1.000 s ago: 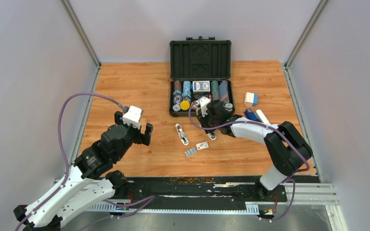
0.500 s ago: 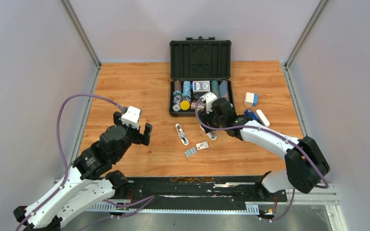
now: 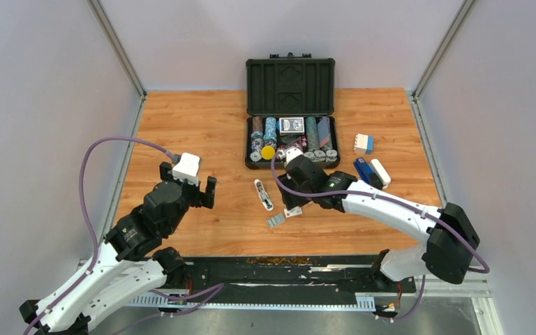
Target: Load the staples into the stapler
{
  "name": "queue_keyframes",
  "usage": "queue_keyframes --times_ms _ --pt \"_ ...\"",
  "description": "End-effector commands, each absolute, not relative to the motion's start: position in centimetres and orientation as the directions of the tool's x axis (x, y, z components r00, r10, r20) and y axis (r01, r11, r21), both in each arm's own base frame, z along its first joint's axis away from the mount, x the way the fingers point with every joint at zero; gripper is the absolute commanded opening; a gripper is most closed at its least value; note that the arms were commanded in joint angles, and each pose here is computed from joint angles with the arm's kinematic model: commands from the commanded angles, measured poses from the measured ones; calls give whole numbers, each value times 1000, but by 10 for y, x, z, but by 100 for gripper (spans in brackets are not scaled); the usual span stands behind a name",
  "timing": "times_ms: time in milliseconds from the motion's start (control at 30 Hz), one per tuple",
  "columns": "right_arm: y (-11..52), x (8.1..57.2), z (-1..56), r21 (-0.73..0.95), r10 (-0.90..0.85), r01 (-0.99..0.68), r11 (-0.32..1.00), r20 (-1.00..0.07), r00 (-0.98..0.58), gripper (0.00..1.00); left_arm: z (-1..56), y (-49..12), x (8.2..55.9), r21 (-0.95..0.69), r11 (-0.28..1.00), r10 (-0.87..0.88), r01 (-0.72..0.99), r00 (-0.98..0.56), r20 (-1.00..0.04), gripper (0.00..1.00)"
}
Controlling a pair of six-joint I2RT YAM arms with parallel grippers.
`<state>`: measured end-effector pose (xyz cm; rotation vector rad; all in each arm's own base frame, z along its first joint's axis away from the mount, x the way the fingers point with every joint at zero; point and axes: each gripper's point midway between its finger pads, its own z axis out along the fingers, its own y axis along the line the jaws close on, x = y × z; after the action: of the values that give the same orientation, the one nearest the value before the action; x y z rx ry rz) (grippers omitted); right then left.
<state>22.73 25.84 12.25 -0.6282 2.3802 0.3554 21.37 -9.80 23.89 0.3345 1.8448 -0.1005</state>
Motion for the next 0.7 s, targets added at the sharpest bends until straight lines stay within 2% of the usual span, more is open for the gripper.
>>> queue_keyframes --times_ms 0,233,467,667 --pt "280 210 120 109 -332 -487 866 -602 -726 52 248 -90 217 91 970 145 227 -235 -961 100" --pt "314 194 94 81 -425 -545 834 -536 -730 36 250 -85 217 89 975 137 205 -230 -964 100" --pt "330 190 74 55 -475 -570 820 -492 -730 30 249 -84 217 93 976 138 199 -230 -963 100" --pt "334 185 60 50 -497 -579 813 -456 -738 30 249 -82 218 96 977 139 191 -231 -963 100"
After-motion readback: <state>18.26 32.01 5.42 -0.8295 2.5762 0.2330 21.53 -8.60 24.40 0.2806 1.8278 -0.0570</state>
